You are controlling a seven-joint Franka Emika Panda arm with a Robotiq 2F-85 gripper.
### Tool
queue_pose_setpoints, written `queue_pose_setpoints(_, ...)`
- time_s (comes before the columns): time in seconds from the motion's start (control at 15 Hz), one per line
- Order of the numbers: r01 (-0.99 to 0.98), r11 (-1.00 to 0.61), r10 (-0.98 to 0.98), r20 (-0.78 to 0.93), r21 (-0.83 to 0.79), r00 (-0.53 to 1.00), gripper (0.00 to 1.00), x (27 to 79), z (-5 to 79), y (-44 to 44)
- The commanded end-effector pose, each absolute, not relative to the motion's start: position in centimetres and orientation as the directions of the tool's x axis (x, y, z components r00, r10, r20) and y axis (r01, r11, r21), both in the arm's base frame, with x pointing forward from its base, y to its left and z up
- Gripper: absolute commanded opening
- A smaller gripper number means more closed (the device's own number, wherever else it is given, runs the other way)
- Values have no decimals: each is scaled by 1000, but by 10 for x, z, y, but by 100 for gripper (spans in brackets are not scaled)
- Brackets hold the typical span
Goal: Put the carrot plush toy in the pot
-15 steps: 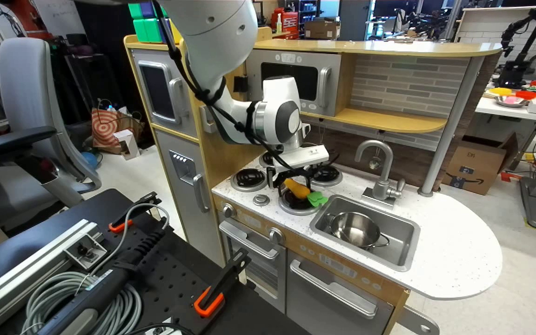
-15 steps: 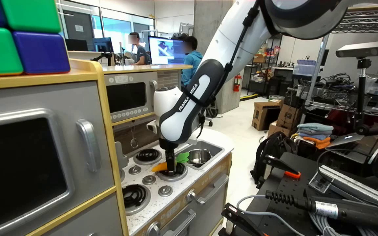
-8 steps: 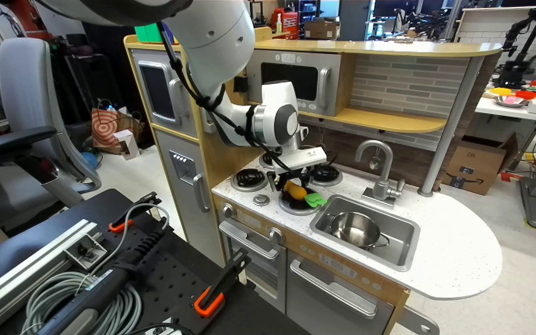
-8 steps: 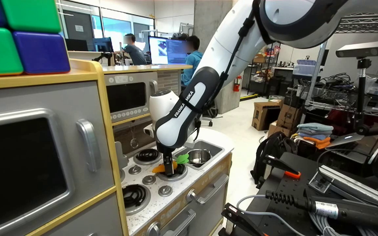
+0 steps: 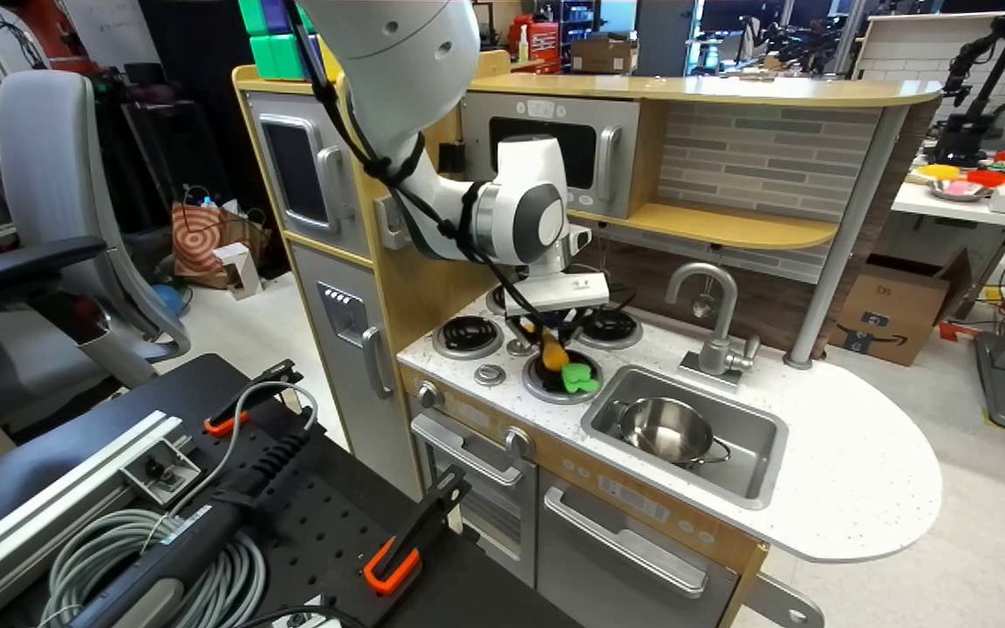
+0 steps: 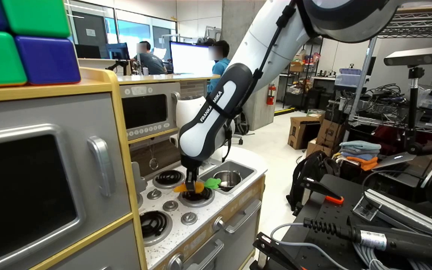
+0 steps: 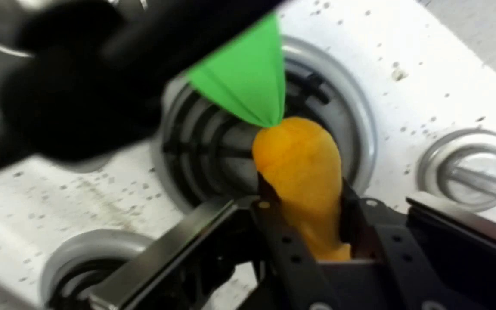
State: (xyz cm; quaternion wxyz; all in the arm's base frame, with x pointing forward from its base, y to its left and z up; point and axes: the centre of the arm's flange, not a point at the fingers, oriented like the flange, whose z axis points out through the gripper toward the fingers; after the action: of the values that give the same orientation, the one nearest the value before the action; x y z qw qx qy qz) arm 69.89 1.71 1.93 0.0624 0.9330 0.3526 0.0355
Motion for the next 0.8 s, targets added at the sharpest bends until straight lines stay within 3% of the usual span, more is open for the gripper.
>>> queue_pose_setpoints(0.0,531,-814,572,163,234,804,1,710,97,-32)
queue_pose_setpoints(0.2,410,-871,466,190,272,864,2,723,111,-69)
queue_pose_setpoints(0.73,199,-929,212,9,311,977,3,740,67,-121)
